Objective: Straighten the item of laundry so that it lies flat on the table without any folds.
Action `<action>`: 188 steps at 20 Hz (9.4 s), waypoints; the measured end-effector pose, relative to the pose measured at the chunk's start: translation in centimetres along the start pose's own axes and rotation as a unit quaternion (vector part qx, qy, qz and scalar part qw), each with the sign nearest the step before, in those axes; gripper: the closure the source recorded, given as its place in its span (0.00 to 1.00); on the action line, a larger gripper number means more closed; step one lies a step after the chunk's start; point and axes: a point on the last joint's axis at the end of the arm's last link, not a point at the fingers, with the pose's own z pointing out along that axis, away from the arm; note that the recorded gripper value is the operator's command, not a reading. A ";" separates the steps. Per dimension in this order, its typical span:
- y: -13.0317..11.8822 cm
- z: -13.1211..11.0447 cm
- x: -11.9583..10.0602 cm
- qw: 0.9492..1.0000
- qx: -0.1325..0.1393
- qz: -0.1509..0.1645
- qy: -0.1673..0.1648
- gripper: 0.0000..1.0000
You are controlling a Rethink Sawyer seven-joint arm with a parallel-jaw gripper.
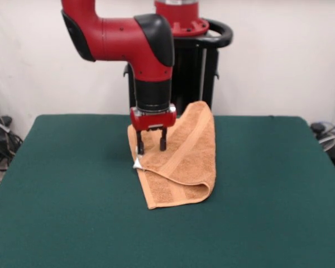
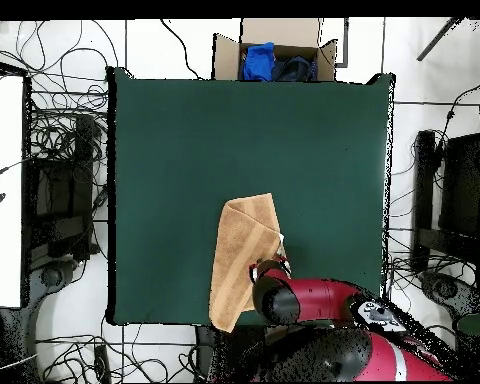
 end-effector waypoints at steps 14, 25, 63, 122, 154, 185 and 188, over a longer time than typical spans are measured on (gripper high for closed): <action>0.1 0.1 0.0 1.000 0.000 -0.001 -0.003 0.00; 0.2 0.1 -0.1 1.000 0.001 -0.002 -0.006 0.00; 2.3 0.1 0.0 0.999 0.017 -0.022 -0.018 1.00; 15.1 -10.8 -3.4 0.998 0.066 0.007 -0.018 1.00; 19.3 -9.0 -3.3 0.994 0.098 0.042 -0.008 1.00; 18.8 -9.1 -4.4 0.990 0.111 0.087 -0.006 1.00; 18.7 -9.2 -4.6 0.990 0.110 0.093 -0.005 1.00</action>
